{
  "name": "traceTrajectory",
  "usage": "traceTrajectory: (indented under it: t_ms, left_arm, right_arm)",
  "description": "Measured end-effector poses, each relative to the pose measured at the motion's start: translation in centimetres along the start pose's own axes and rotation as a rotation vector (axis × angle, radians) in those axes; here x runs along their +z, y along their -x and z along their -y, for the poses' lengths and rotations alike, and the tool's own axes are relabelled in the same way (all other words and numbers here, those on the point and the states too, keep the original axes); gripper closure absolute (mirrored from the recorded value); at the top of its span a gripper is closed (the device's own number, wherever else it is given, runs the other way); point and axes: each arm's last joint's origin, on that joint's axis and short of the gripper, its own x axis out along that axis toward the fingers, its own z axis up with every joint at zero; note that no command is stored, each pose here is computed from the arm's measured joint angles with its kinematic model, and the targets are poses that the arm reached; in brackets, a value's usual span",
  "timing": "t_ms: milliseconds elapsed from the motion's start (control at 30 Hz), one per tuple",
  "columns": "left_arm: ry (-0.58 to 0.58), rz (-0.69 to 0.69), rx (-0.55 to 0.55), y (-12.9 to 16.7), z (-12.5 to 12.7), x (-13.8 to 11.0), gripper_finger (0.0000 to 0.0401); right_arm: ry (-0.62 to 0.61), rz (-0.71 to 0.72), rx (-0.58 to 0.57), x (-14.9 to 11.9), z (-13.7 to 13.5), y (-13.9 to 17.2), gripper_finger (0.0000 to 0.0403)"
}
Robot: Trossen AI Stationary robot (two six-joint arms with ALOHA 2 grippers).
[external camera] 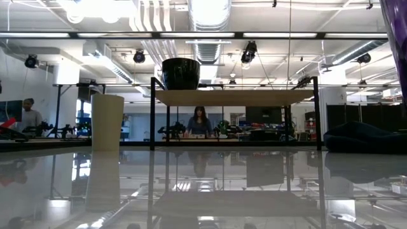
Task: Stack small to large cups/mugs on shelf
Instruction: Put the violet mug on the shelf
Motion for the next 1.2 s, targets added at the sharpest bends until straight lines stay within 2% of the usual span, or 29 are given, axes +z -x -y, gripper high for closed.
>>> traceTrajectory:
  t_ms: [200,467,667,833,967,1200]
  left_arm:
    - [0.034,0.032,0.064,1.5,-0.2,-1.1,0.0335]
    - [0.085,0.066,0.147,3.0,-0.5,-3.2,0.0335]
    - [0.123,0.048,0.177,3.0,-0.9,-5.1,0.0335]
    - [0.163,0.041,0.204,2.9,-1.2,-6.2,0.0335]
    - [0.167,0.055,0.201,2.8,-1.3,-6.8,0.0335]
    - [0.160,0.166,0.159,4.1,-0.9,-6.4,0.0335]
  right_arm:
    - [-0.023,0.029,-0.018,2.0,0.3,2.9,0.0389]
    - [-0.119,0.212,0.067,6.3,1.7,10.3,0.0390]
    - [-0.115,0.330,0.148,10.0,0.5,14.0,0.0390]
    - [-0.111,0.504,0.188,14.2,-1.3,17.1,0.0390]
    - [-0.062,0.580,0.217,18.1,-3.1,18.9,0.0390]
    - [-0.004,0.515,0.252,25.6,-4.9,19.2,0.0390]
